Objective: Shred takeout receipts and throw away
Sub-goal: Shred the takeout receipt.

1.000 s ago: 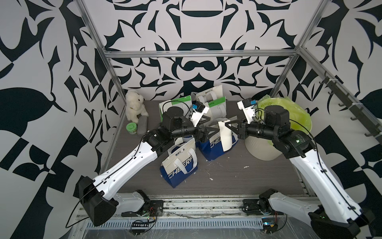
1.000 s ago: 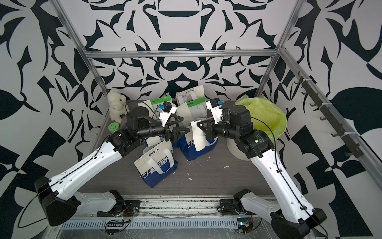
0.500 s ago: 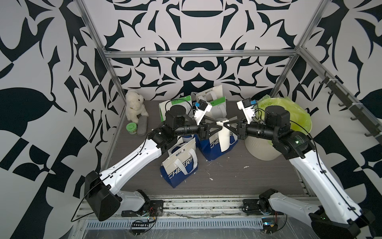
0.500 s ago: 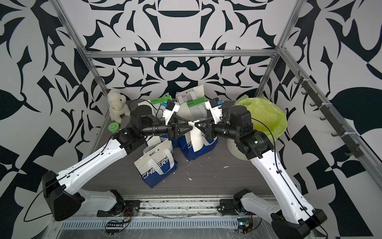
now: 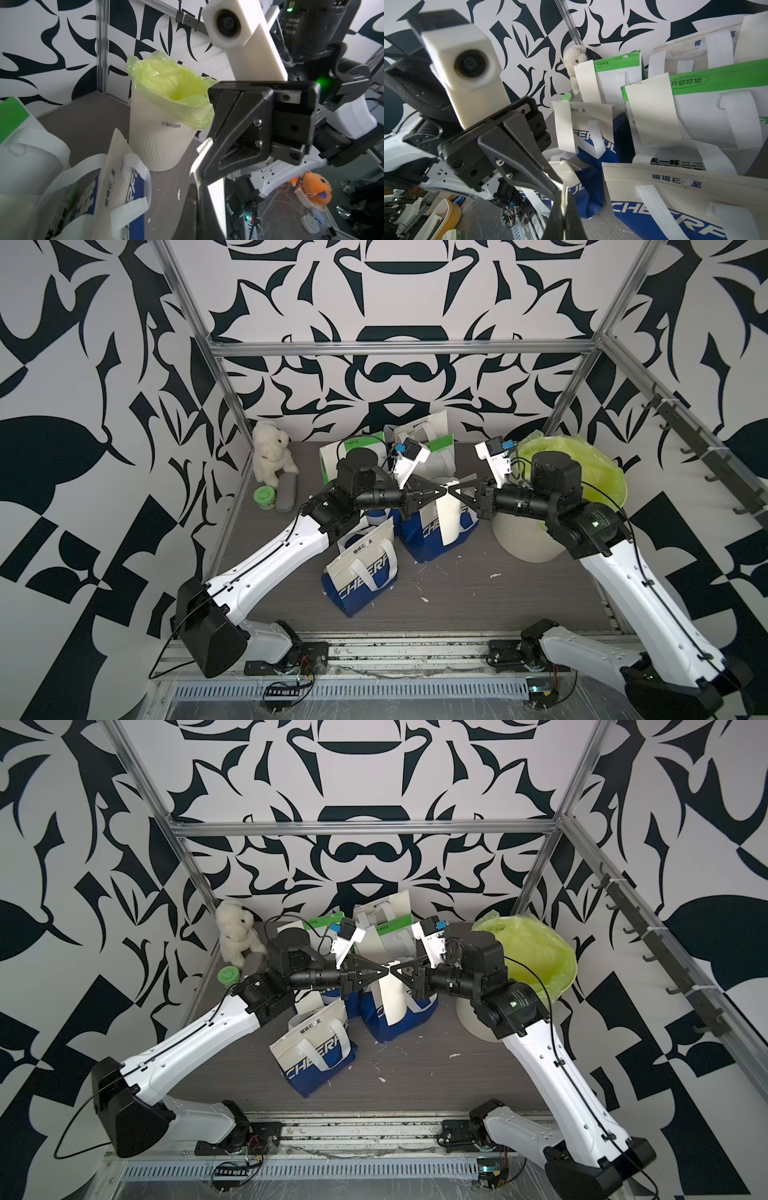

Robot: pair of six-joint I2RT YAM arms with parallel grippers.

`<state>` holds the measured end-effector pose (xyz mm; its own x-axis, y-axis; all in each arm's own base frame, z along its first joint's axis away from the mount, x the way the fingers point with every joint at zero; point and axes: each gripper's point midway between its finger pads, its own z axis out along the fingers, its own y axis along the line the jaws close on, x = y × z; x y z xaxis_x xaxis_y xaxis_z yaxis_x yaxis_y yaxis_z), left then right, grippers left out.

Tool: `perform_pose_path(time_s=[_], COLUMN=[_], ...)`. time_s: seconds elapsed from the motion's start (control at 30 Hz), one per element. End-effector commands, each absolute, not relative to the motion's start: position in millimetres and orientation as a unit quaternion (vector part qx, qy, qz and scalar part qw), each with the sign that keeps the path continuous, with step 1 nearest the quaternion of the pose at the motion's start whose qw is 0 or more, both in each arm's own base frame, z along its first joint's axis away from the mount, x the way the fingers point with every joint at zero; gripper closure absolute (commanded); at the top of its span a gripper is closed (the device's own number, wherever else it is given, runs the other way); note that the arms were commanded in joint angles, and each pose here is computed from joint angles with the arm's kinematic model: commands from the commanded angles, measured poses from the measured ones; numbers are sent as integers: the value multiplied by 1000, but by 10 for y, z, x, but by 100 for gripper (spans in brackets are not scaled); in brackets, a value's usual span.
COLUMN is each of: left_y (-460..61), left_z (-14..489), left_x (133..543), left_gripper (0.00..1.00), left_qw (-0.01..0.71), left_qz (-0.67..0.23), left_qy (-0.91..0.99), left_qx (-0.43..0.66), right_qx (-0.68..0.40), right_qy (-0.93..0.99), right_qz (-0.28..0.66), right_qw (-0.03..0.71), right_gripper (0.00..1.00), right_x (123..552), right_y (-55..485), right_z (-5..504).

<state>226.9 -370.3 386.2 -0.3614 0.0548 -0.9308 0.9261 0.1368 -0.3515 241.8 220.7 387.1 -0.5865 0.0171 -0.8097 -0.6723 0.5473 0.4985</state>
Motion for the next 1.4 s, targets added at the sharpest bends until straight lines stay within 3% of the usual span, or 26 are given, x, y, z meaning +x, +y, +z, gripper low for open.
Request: perform_pose_path(time_s=[0.0, 0.07, 0.2, 0.4, 0.67, 0.77, 0.9, 1.17, 1.27, 1.37], left_y=[-3689, -3668, -3624, -3550, -3452, -3441, -3441, -3471, -3475, -3471], left_z=[4013, 4011, 3994, 4017, 4112, 4110, 4106, 4074, 4074, 4081], left_x=[2248, 2239, 2188, 2026, 1778, 1754, 1764, 1815, 1829, 1842], left_gripper=[100, 100, 100, 100, 100, 100, 100, 100, 100, 100], left_qw=[426, 428, 426, 418, 403, 402, 402, 403, 404, 408], left_qz=[-532, -528, -520, -523, -543, -544, -543, -539, -538, -535], left_qy=[617, 619, 621, 608, 583, 582, 583, 589, 590, 591], left_qx=[393, 394, 403, 427, 451, 452, 451, 449, 447, 445], right_qx=[-217, -218, -225, -263, -295, -316, -323, -339, -339, -335], right_qy=[764, 766, 770, 759, 734, 702, 681, 663, 664, 667], right_qz=[432, 427, 404, 409, 469, 521, 565, 589, 589, 591], right_qw=[427, 429, 440, 433, 392, 368, 337, 314, 313, 306], right_gripper=[80, 59, 39, 24, 21, 26, 40, 56, 68, 89], right_x=[2408, 2403, 2392, 2283, 2264, 2175, 2099, 1961, 1958, 1968], right_y=[2202, 2187, 2120, 2130, 2165, 2233, 2293, 2307, 2306, 2312], right_z=[4061, 4058, 4079, 4152, 4163, 4220, 4250, 4272, 4264, 4241])
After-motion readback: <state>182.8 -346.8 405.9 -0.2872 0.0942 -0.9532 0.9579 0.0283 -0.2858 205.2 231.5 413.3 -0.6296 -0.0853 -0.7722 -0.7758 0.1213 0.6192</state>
